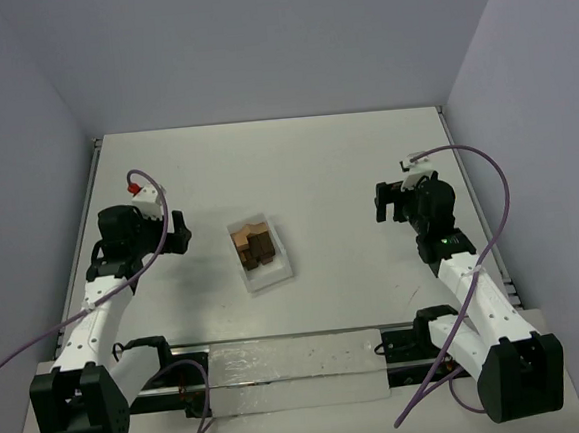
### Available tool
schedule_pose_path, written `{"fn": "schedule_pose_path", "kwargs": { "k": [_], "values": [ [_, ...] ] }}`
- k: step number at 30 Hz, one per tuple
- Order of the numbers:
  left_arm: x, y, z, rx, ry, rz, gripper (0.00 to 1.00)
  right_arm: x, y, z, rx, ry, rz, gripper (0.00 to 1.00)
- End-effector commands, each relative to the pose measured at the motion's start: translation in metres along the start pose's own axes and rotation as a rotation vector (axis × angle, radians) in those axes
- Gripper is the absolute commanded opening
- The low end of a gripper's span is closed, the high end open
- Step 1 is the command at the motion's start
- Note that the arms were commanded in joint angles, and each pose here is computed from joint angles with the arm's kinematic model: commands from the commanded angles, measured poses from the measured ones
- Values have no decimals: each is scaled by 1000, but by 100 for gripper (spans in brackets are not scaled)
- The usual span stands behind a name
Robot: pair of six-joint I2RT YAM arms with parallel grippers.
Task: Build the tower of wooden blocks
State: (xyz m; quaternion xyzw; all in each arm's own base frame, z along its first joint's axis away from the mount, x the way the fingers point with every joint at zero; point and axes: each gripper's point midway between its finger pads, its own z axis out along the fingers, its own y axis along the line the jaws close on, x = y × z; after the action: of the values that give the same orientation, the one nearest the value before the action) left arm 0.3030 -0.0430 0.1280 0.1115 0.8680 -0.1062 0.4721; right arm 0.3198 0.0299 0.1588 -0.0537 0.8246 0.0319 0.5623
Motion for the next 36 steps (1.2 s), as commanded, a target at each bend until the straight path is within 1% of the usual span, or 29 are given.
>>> {"fn": "schedule_pose_path", "kwargs": {
  "k": [1,5,7,11,15,17,19,21,22,23,26,28,33,36],
  "values": [
    [-19,-3,-3,27,-39,18,99,-19,-1,0,0,-44,14,100],
    [-19,-13,-5,94,-35,63,99,-19,0,0,-3,-44,14,100],
    [-20,-25,-5,158,-23,94,99,-18,0,1,-6,-39,14,100],
    [-31,-50,2,231,4,200,99,-16,1,2,-9,-31,13,100],
    [-50,-67,15,236,8,305,95,-14,1,3,-13,-21,14,100],
    [-54,-74,25,253,35,345,94,-13,2,4,-15,-16,14,100],
    [-61,-85,44,322,89,369,92,-11,2,5,-19,-8,13,100],
    [-70,-88,48,349,98,391,89,-9,3,5,-22,-3,11,100],
    [-68,-91,60,390,129,401,85,-9,3,6,-23,0,10,100],
    [-60,-96,69,428,164,401,84,-8,2,6,-22,1,7,100],
    [-58,-110,80,517,200,439,81,-6,1,7,-19,8,2,100],
    [-49,-117,88,564,227,450,80,-4,1,8,-19,13,2,100],
    [-39,-133,93,680,266,458,77,0,-2,12,-4,38,-6,100],
    [-37,-138,94,714,270,454,76,2,-1,14,-9,46,-9,100]
  ]
}}
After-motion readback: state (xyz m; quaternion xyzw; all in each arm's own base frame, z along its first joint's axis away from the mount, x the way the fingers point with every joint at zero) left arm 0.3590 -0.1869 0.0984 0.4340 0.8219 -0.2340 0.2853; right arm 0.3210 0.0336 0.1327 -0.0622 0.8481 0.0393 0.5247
